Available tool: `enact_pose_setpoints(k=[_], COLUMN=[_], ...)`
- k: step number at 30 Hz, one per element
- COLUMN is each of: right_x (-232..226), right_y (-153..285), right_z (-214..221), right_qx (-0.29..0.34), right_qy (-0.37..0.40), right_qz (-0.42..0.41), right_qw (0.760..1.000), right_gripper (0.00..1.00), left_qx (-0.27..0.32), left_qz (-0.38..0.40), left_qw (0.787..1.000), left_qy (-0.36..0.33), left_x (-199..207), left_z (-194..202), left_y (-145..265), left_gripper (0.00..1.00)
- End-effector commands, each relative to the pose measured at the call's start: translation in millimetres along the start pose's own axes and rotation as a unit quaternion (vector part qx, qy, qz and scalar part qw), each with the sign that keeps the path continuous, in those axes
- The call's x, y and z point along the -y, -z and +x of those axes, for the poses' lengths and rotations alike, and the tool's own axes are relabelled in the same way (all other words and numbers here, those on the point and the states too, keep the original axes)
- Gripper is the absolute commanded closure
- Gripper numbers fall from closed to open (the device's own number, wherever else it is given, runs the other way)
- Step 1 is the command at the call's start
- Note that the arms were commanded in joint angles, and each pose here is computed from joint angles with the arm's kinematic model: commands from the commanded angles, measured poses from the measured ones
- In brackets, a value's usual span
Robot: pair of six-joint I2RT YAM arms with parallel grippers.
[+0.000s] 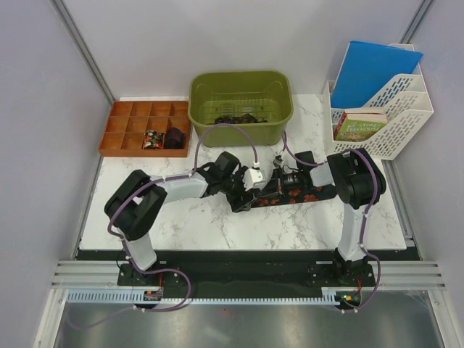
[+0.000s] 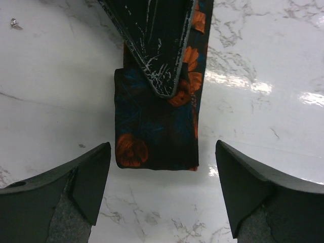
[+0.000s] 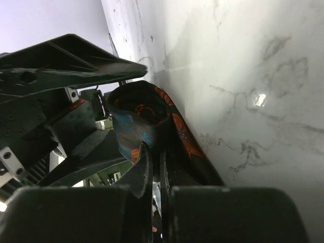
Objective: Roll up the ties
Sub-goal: Roll the tie at the center of the board.
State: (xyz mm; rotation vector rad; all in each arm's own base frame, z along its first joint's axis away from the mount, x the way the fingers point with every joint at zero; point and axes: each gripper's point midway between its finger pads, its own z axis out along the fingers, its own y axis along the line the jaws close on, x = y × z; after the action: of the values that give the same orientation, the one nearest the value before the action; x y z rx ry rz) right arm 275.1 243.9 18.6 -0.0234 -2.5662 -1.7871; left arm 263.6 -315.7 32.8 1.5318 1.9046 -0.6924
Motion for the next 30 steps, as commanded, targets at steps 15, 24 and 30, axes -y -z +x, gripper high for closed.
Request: enact_pose_setpoints(k=[15,24,30], right_x=[-0.8,5.9,42.7], right_y=[6.0,10.8,5.1], right_z=[16.3,28.7,19.3], right_qx=[0.015,0.008,0.000], right_qy=[-0.063,-0.101,-0.090], right_qz=[0.067,0.102,0.131], right_qw=[0.996,0.990,0.987], right_gripper=[1.00,1.00,1.00], left_qx=[-0.072,-0.089,-0.070], left_qz=[-0.091,-0.083,-0.056], left_qw=[0.993,0.992,0.996], left_qy=[-0.027,-0.010,-0.010], left_x=[-29.6,-26.8,-16.3], left_z=[-0.7,4.7,-4.1], left_y=[-18.3,-19.1,-13.3], left_gripper=[0.44,0.53,0.43])
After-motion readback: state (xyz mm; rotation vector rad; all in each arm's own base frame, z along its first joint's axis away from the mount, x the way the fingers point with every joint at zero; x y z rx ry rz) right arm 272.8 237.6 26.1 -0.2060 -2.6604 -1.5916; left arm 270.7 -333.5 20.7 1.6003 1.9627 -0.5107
